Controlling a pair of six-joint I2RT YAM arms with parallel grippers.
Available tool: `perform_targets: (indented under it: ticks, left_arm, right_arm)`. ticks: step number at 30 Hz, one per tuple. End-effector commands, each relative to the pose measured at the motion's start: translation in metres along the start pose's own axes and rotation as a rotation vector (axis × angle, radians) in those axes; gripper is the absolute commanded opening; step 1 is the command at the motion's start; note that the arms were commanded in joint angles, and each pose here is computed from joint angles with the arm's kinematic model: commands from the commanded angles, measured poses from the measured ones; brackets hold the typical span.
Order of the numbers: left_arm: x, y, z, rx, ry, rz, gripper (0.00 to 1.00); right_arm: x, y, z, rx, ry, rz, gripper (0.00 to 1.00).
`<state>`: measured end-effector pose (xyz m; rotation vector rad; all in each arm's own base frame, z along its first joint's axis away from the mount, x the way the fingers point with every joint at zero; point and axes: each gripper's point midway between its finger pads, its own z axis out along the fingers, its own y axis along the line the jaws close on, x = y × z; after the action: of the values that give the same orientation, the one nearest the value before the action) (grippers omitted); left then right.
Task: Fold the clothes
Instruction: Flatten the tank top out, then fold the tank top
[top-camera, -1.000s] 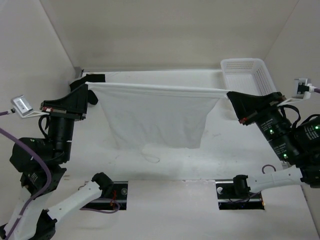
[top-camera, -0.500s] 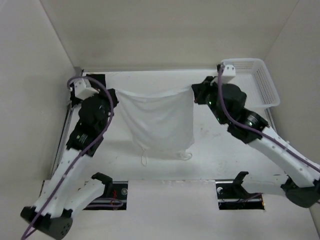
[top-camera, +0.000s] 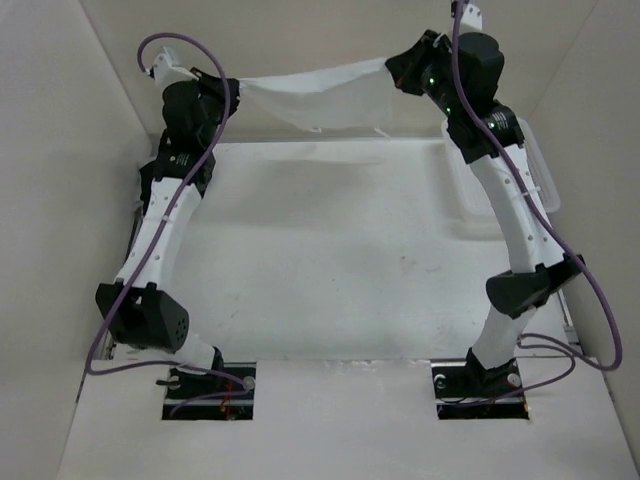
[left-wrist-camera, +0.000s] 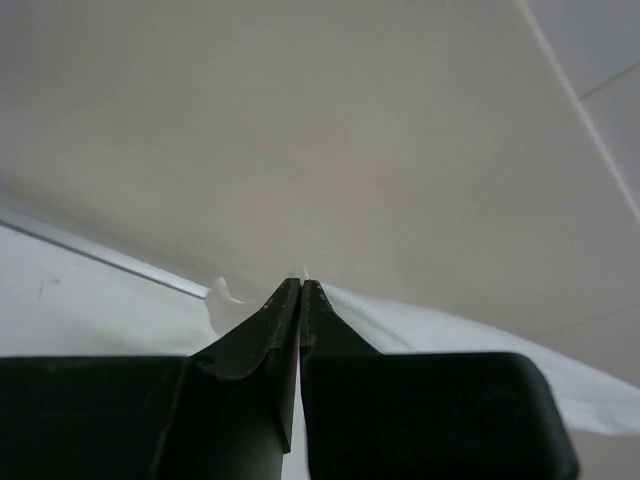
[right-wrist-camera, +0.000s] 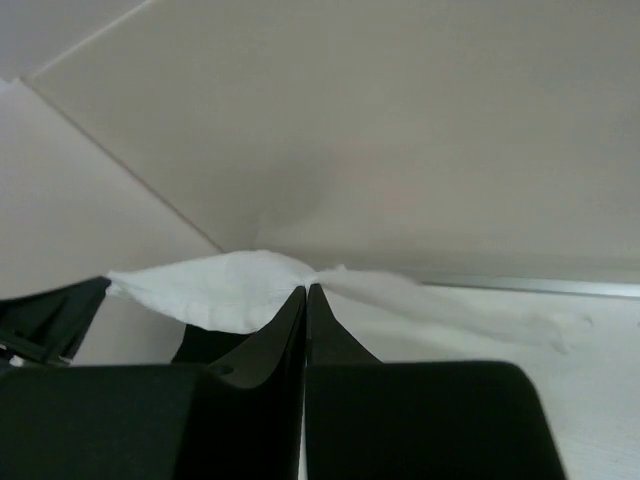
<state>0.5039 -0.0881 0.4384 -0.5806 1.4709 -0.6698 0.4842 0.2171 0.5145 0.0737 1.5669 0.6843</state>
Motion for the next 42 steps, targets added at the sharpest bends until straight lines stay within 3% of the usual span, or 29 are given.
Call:
perform_targets:
  ticks: [1, 6, 7, 9, 14, 17, 18, 21, 25, 30, 32, 35, 42]
  left_arm:
    - [-0.002, -0.008, -0.031, 0.100, -0.030, -0.024, 0.00]
    - [0.067, 0.041, -0.065, 0.060, 0.066, -0.050, 0.00]
    - [0.098, 0.074, -0.089, 0.020, 0.103, -0.053, 0.00]
    - [0.116, 0.092, -0.103, -0.006, 0.130, -0.056, 0.00]
    - [0.202, 0.181, -0.187, -0.153, 0.303, -0.080, 0.00]
    - [0.227, 0.202, -0.225, -0.193, 0.389, -0.074, 0.01]
    - [0.240, 0.201, -0.251, -0.167, 0.455, -0.066, 0.01]
    - [0.244, 0.190, -0.292, -0.151, 0.523, -0.084, 0.00]
    - [0.217, 0.177, -0.330, -0.149, 0.504, -0.079, 0.00]
    - [0.219, 0.183, -0.355, -0.222, 0.542, -0.098, 0.00]
    - [0.203, 0.184, -0.349, -0.242, 0.464, -0.080, 0.00]
    - [0.173, 0.169, -0.320, -0.254, 0.327, -0.001, 0.01]
    - [0.174, 0.145, -0.231, -0.249, 0.243, 0.048, 0.01]
  right_arm:
    - [0.034, 0.004, -0.027, -0.042, 0.051, 0.014, 0.01]
    - [0.125, -0.025, -0.051, -0.006, 0.171, 0.065, 0.01]
    - [0.178, -0.035, -0.068, 0.006, 0.249, 0.071, 0.01]
    - [0.220, -0.043, -0.083, 0.013, 0.316, 0.066, 0.01]
    - [0.345, -0.076, -0.151, 0.093, 0.527, 0.134, 0.01]
    - [0.383, -0.078, -0.194, 0.121, 0.601, 0.166, 0.00]
    - [0.398, -0.074, -0.228, 0.124, 0.631, 0.190, 0.00]
    - [0.419, -0.060, -0.295, 0.119, 0.703, 0.264, 0.01]
    - [0.436, -0.043, -0.366, 0.096, 0.815, 0.321, 0.01]
    - [0.427, -0.027, -0.404, 0.074, 0.868, 0.318, 0.01]
    - [0.414, -0.025, -0.393, 0.072, 0.823, 0.298, 0.02]
    - [0.381, -0.030, -0.339, 0.080, 0.711, 0.237, 0.03]
    - [0.329, -0.065, -0.234, 0.111, 0.556, 0.186, 0.02]
